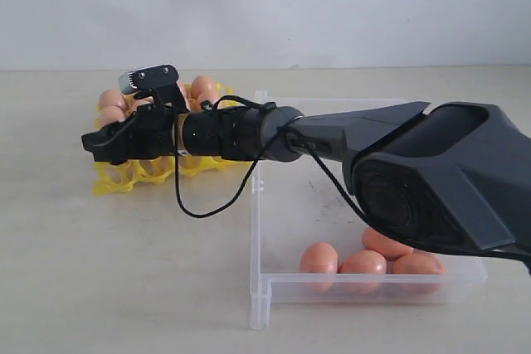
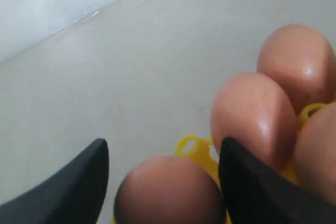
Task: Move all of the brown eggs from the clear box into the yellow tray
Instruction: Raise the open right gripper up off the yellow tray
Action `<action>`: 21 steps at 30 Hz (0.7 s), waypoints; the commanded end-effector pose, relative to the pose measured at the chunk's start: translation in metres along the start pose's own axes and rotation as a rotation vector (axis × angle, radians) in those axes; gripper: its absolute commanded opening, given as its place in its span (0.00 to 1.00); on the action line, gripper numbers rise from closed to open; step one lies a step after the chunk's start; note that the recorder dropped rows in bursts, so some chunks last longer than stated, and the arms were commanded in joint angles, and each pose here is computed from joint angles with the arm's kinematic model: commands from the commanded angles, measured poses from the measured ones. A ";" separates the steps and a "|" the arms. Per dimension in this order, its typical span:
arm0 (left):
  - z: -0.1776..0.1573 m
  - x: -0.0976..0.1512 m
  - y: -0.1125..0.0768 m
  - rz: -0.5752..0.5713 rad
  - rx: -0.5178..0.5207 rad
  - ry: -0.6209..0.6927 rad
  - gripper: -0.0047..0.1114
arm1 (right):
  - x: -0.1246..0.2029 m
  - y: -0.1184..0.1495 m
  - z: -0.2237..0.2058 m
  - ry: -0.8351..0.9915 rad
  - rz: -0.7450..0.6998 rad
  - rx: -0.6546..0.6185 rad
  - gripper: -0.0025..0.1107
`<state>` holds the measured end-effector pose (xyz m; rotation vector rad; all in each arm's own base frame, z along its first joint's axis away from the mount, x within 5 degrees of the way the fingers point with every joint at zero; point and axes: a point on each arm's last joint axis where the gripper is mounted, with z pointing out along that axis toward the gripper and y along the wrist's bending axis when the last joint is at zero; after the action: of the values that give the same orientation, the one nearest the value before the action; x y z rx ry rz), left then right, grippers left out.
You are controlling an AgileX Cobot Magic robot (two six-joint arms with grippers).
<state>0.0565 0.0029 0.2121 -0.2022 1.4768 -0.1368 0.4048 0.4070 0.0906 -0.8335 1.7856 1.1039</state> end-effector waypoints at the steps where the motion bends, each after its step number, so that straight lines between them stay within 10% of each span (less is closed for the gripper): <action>1: 0.000 -0.001 0.000 0.005 0.005 -0.004 0.07 | -0.028 0.002 -0.008 -0.030 -0.014 0.064 0.53; 14: 0.000 -0.001 0.000 0.005 0.005 -0.004 0.07 | -0.073 0.024 -0.024 -0.026 0.054 0.047 0.49; 21: 0.000 -0.001 0.000 0.005 0.005 -0.004 0.07 | -0.094 0.058 -0.043 0.134 -0.026 -0.130 0.02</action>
<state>0.0565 0.0029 0.2121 -0.2022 1.4768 -0.1368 0.3919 0.4018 0.1856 -0.9079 1.8435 1.1468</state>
